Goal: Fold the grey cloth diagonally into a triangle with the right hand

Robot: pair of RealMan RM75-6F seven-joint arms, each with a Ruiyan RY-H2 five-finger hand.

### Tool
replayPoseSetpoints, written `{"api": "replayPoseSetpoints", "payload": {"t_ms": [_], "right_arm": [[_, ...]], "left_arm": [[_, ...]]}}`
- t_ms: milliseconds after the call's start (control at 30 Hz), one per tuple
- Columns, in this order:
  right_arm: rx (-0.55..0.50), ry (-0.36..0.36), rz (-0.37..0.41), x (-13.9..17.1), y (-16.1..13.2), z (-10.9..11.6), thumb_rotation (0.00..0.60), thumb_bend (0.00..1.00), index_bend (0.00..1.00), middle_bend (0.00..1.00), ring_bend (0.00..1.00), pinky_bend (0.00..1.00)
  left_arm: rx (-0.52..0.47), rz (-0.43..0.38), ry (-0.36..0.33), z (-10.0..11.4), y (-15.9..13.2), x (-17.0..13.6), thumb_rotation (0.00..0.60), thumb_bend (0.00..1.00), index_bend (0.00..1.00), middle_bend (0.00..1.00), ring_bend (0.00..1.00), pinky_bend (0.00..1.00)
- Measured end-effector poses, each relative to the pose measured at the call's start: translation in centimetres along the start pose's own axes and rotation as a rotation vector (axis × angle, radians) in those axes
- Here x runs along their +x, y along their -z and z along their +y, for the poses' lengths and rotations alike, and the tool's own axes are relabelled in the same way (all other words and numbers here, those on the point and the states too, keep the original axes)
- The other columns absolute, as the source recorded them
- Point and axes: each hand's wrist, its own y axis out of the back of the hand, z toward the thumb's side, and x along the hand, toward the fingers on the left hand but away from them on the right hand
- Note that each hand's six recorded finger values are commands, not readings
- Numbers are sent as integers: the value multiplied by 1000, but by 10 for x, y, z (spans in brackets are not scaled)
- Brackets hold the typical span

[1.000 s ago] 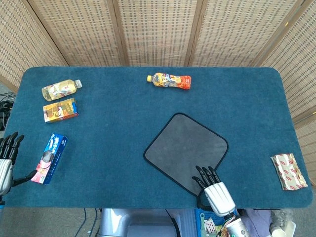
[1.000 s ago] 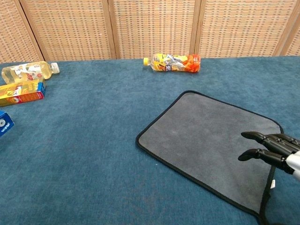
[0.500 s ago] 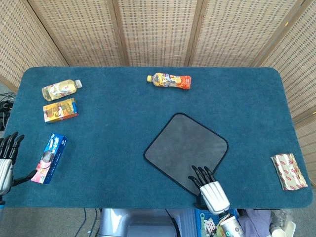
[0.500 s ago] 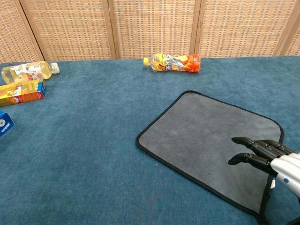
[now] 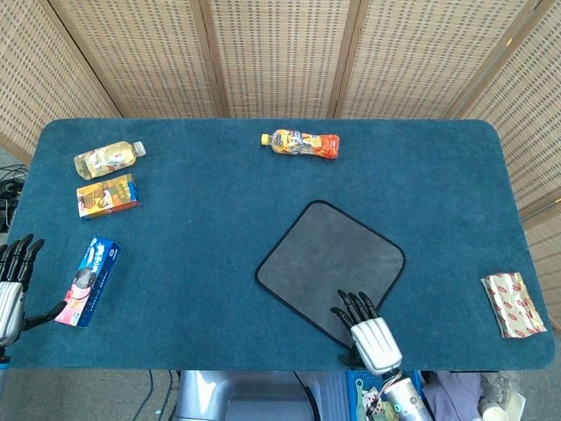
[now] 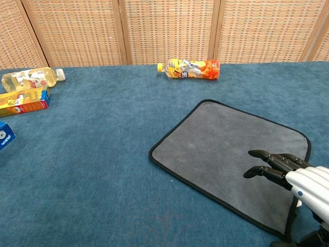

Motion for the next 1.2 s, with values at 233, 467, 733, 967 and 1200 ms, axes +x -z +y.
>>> {"api": "replayPoseSetpoints", "payload": {"t_ms": [233,467,733,967,1200], "right_arm": [[-2,-14,-13,-3,2,-6,600,108,180,0,0,0],[-3,-13,-34,-7,7,-7,600,107,180,0,0,0],[2,-8,-59,-13,15,-6,600,107,180,0,0,0],[14,-10,-79,-13,21,-7,600,186,180,0,0,0],[24,-10,-88,-13,25,-7,600,421,180,0,0,0]], "left_arm": [[1,-1,0,0,-1,0,600,146,0,0,0,0],[2,-2,1,-1,-1,0,600,147,0,0,0,0],[0,-4,-5,0,-1,0,600,146,0,0,0,0],[-1,-8,-7,0,-2,0,600,147,0,0,0,0],[-3,-12,-9,1,-3,-1,600,147,0,0,0,0]]}}
